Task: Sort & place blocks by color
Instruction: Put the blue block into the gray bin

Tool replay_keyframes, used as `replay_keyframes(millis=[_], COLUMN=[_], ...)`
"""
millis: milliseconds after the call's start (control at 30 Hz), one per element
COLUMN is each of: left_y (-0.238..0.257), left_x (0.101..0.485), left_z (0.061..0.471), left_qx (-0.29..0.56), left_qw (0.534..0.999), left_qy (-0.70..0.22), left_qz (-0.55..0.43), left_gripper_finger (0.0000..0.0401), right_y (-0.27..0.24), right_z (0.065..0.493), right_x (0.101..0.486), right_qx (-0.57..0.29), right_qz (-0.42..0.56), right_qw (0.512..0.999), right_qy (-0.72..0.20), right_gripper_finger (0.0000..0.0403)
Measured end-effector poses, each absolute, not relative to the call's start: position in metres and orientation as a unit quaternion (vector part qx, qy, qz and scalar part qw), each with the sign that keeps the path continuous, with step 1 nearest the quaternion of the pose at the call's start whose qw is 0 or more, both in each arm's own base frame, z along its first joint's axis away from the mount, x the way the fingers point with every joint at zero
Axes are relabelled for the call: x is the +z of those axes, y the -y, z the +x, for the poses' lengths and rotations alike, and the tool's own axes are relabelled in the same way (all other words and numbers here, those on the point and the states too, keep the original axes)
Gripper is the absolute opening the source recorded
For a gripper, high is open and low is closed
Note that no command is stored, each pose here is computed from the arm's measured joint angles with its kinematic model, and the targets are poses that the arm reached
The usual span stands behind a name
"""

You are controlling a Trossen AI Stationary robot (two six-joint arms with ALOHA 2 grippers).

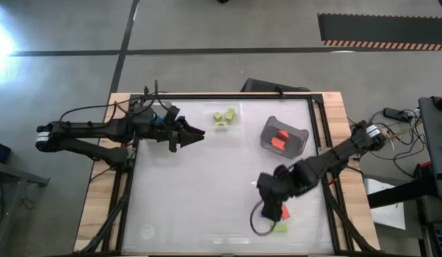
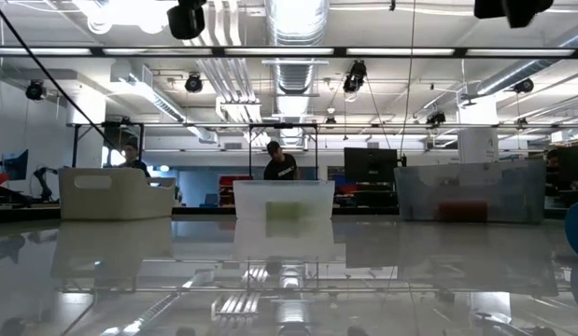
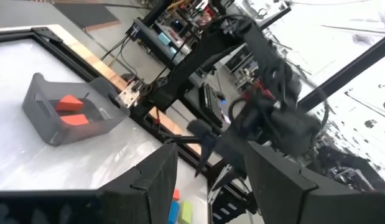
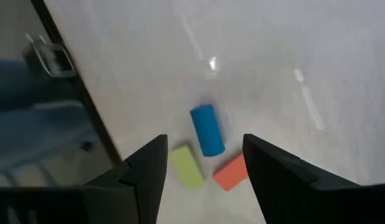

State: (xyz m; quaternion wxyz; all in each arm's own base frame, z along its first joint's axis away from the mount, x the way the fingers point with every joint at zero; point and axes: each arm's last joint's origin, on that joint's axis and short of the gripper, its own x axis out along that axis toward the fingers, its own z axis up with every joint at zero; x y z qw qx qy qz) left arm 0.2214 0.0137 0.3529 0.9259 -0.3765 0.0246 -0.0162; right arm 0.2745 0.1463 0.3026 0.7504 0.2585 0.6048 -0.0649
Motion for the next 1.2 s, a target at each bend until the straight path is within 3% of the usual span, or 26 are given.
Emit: replay_keyframes(millis=[567,900,1200], left_y=[-0.014,-0.015,-0.015], left_x=[0.353,0.347,0.346], left_z=[0.224,0.23,0.231], left_qx=[-0.017,-0.008,-0.006], left_qw=[0.926,0.925,0.925], left_qy=[-0.019,-0.032,-0.032], left_qz=[-0.376,-0.379,-0.379], left_gripper_finger=[0.0171,0.0171,0.0171], right_y=[-0.22,-0.223,-0.214], right_z=[0.274,0.28,0.269], right_x=[0.231,0.202,0.171], right_qx=[-0.038,-0.044,-0.064], right_qz=[0.082,0.075,0.081], right_qw=[0.751,0.784,0.773], right_qy=[-0.655,-0.615,-0.625], right_gripper_finger=[0.0199,0.0199,0.0199])
